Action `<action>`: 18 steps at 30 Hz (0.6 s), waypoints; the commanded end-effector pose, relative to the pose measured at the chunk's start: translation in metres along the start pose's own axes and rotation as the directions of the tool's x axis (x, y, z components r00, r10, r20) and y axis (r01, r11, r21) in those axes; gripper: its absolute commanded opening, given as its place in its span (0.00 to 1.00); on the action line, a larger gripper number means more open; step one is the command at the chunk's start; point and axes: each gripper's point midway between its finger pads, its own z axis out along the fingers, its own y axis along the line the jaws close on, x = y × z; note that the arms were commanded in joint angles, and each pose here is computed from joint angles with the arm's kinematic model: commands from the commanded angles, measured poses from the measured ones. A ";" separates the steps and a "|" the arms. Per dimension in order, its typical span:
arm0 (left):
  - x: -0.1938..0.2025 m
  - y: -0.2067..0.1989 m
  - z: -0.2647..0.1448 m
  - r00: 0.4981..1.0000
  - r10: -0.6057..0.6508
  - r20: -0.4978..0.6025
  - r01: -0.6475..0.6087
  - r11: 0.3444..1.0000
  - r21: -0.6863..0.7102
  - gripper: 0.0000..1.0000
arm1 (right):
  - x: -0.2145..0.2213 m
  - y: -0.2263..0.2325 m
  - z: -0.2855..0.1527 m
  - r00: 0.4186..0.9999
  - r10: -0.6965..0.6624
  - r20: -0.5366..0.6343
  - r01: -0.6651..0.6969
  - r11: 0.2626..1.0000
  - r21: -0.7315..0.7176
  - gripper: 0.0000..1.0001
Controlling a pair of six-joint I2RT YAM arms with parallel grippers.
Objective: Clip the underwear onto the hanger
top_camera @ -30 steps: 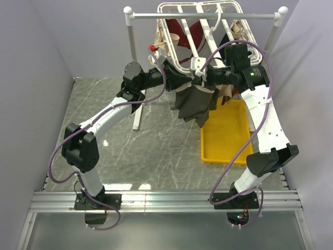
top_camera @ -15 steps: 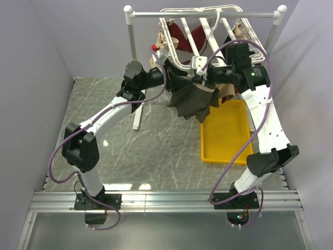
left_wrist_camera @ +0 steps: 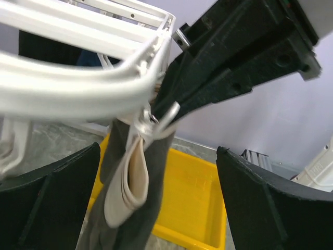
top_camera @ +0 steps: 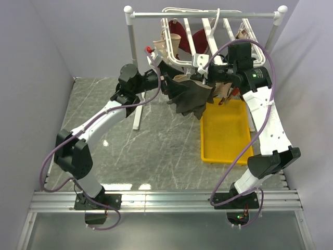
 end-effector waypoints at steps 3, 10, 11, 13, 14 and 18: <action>-0.020 -0.027 -0.032 0.999 0.028 0.017 -0.027 0.999 -0.041 0.99 | -0.032 -0.006 -0.021 0.996 -0.076 0.055 0.072 0.995 0.071 0.03; 0.006 -0.027 -0.070 0.998 -0.021 -0.059 0.012 0.990 -0.142 0.99 | -0.032 0.005 -0.024 0.994 -0.098 0.046 0.095 0.993 0.071 0.37; 0.007 -0.028 -0.074 0.998 -0.026 -0.063 0.016 0.988 -0.152 0.99 | -0.027 0.010 -0.021 0.995 -0.086 0.040 0.084 0.995 0.061 0.45; 0.014 -0.024 -0.085 0.995 -0.057 -0.080 0.040 0.980 -0.193 0.99 | -0.030 0.013 -0.023 0.994 -0.097 0.041 0.093 0.993 0.077 0.50; 0.012 -0.024 -0.089 0.995 -0.057 -0.081 0.039 0.977 -0.208 0.99 | -0.026 0.016 -0.022 0.996 -0.088 0.032 0.085 0.994 0.074 0.53; 0.020 -0.018 -0.106 0.987 -0.093 -0.129 0.054 0.958 -0.281 0.99 | -0.026 0.022 -0.029 0.998 -0.065 0.014 0.064 0.994 0.088 0.68</action>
